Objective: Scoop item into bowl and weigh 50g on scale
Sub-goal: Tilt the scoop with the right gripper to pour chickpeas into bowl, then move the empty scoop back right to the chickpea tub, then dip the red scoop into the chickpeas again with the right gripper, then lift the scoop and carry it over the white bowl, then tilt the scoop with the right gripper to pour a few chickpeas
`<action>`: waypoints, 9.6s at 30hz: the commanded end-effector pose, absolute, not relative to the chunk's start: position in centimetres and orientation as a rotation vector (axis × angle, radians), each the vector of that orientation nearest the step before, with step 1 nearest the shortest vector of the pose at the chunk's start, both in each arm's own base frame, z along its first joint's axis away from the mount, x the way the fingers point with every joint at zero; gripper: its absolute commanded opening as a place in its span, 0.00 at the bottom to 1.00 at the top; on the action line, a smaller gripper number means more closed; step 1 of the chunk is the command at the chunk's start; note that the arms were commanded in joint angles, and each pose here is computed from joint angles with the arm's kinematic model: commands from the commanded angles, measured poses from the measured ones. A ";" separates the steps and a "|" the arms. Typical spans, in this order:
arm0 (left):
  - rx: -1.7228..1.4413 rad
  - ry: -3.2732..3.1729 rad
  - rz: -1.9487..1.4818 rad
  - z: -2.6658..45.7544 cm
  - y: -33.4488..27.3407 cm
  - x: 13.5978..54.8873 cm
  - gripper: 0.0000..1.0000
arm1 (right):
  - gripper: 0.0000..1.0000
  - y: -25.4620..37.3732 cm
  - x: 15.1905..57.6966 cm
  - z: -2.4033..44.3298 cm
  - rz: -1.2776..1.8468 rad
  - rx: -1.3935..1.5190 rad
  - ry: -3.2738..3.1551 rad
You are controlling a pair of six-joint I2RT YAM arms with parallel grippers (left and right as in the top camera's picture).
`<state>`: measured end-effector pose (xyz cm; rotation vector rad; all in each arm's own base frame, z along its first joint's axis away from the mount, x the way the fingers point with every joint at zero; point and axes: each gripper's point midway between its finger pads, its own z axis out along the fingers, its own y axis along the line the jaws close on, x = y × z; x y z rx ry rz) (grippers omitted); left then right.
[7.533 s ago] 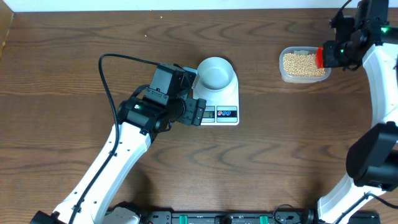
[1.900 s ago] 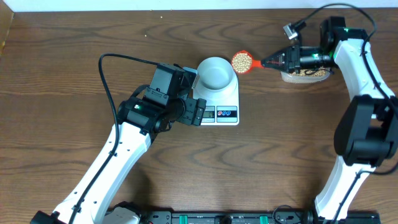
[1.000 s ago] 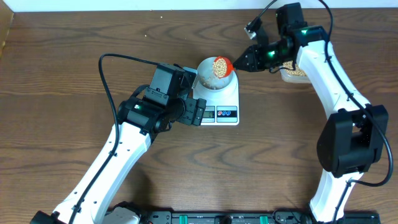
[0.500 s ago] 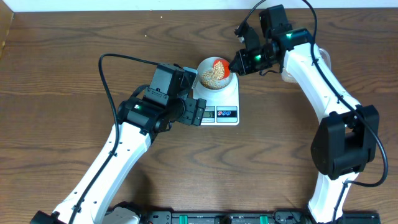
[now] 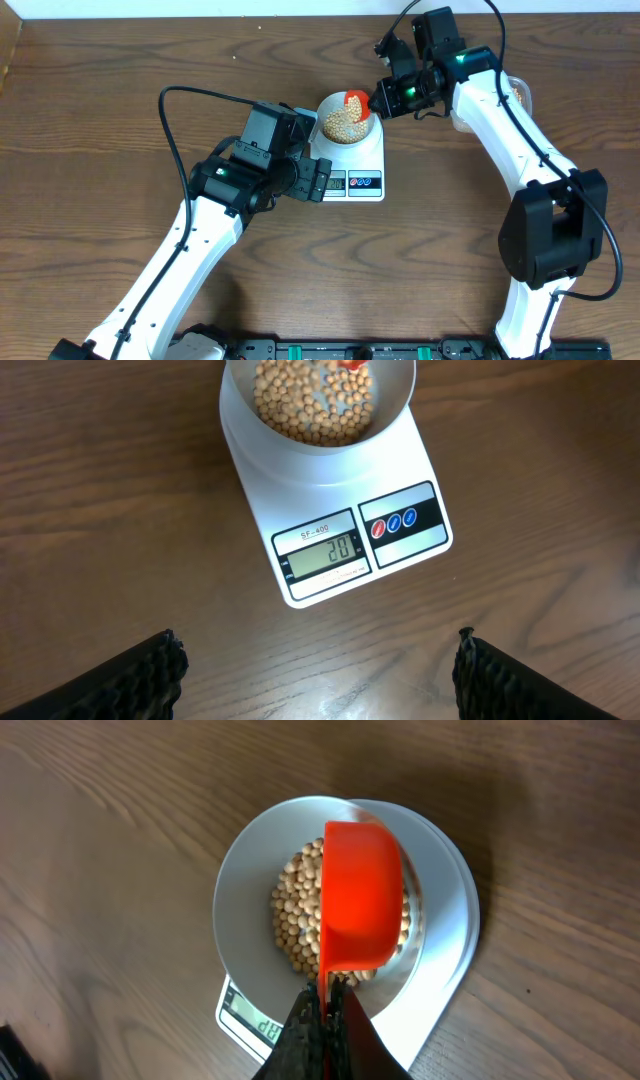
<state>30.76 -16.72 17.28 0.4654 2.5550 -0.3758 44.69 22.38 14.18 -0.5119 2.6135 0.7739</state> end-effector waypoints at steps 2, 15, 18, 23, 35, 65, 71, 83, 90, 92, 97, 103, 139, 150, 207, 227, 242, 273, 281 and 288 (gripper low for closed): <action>0.475 2.541 -0.383 17.7 -16.6 30.5 0.88 | 0.01 22.9 44.6 15.2 0.752 -0.530 2.585; 0.474 2.541 -0.384 17.7 -16.6 30.5 0.88 | 0.01 23.4 44.3 16.5 0.641 -0.580 2.550; 0.474 2.541 -0.383 17.7 -16.6 30.5 0.88 | 0.01 23.7 44.1 17.0 0.625 -0.614 2.529; 0.474 2.541 -0.384 17.7 -16.6 30.5 0.88 | 0.01 23.6 44.2 17.5 0.538 -0.635 2.512; 0.474 2.541 -0.383 17.7 -16.6 30.5 0.88 | 0.01 24.1 43.4 17.6 0.284 -0.753 2.480; 0.474 2.541 -0.384 17.7 -16.6 30.5 0.88 | 0.01 24.3 42.7 21.3 0.271 -0.741 2.396; 0.474 2.541 -0.384 17.7 -16.6 30.5 0.88 | 0.01 20.7 43.2 24.7 0.424 -0.631 2.367; 0.474 2.541 -0.383 17.7 -16.6 30.5 0.88 | 0.01 4.0 43.5 23.3 0.353 -0.118 2.576; 0.474 2.541 -0.384 17.7 -16.6 30.5 0.88 | 0.01 -0.6 44.2 19.4 0.299 -0.005 2.664; 0.474 2.541 -0.384 17.7 -16.6 30.5 0.88 | 0.01 -1.1 44.6 18.0 0.298 0.009 2.690; 0.475 2.541 -0.383 17.7 -16.6 30.5 0.88 | 0.01 -1.2 45.3 15.2 0.312 0.021 2.745; 0.474 2.541 -0.384 17.7 -16.6 30.5 0.88 | 0.01 -1.3 46.0 12.7 0.321 0.028 2.779; 0.474 2.541 -0.383 17.7 -16.6 30.5 0.88 | 0.01 -3.2 46.3 15.1 0.515 0.125 2.672; 0.474 2.541 -0.383 17.7 -16.6 30.5 0.88 | 0.01 -2.9 45.7 15.8 0.659 0.084 2.634; 0.474 2.541 -0.383 17.7 -16.6 30.5 0.88 | 0.01 19.8 43.4 19.1 1.233 -0.514 2.423; 0.474 2.541 -0.384 17.7 -16.6 30.5 0.88 | 0.01 22.4 43.1 16.6 0.930 -0.600 2.528; 0.474 2.541 -0.384 17.7 -16.6 30.5 0.88 | 0.01 22.8 42.9 18.3 0.708 -0.675 2.487; 0.474 2.541 -0.383 17.7 -16.6 30.5 0.88 | 0.01 23.5 42.3 18.9 0.810 -0.704 2.460; 0.474 2.541 -0.384 17.7 -16.6 30.5 0.88 | 0.01 22.4 42.6 19.7 0.916 -0.667 2.434; 0.474 2.541 -0.384 17.7 -16.6 30.5 0.87 | 0.01 22.4 42.6 19.7 0.916 -0.674 2.434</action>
